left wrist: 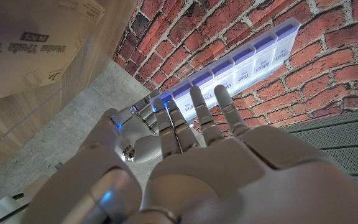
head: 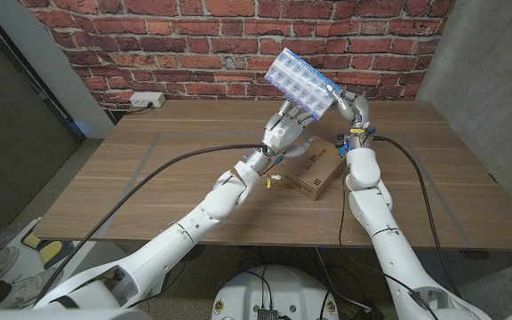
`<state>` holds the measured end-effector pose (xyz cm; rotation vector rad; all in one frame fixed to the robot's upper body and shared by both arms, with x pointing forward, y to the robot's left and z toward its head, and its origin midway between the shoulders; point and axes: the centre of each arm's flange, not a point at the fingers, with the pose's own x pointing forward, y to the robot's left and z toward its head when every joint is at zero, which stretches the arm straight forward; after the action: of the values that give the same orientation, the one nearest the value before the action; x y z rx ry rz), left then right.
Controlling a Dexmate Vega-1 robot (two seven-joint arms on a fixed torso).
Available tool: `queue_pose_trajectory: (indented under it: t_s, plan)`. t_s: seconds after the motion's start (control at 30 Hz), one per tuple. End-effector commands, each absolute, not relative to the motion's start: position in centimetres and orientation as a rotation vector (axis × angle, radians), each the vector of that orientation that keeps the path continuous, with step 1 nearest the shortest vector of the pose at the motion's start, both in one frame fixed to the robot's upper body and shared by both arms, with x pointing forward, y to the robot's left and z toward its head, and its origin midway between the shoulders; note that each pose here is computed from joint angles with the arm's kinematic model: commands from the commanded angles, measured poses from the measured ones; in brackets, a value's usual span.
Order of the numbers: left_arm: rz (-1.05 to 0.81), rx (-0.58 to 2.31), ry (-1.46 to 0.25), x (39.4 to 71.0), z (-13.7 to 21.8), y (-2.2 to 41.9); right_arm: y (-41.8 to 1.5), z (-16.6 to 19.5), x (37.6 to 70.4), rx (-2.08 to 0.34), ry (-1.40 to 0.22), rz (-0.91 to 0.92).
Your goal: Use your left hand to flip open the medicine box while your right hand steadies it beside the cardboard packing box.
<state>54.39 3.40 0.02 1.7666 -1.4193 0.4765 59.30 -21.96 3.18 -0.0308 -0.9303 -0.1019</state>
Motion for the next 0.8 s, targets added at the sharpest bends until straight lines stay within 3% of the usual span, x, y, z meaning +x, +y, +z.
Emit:
queue_pose_trajectory:
  t_s: [0.03, 0.63, 0.8]
  plan:
    - [0.494, 1.792, -1.469, 54.33, -0.64, 3.24, -21.68, 3.14, 59.46, -0.034, -0.926, -0.097]
    - [0.549, 1.808, -1.479, 53.86, -0.92, 3.54, -21.26, 2.78, 60.05, -0.047, -0.907, -0.095]
    - [0.550, 1.832, -1.416, 53.74, -0.19, 3.39, -21.64, 2.53, 59.86, -0.044, -0.909, -0.102]
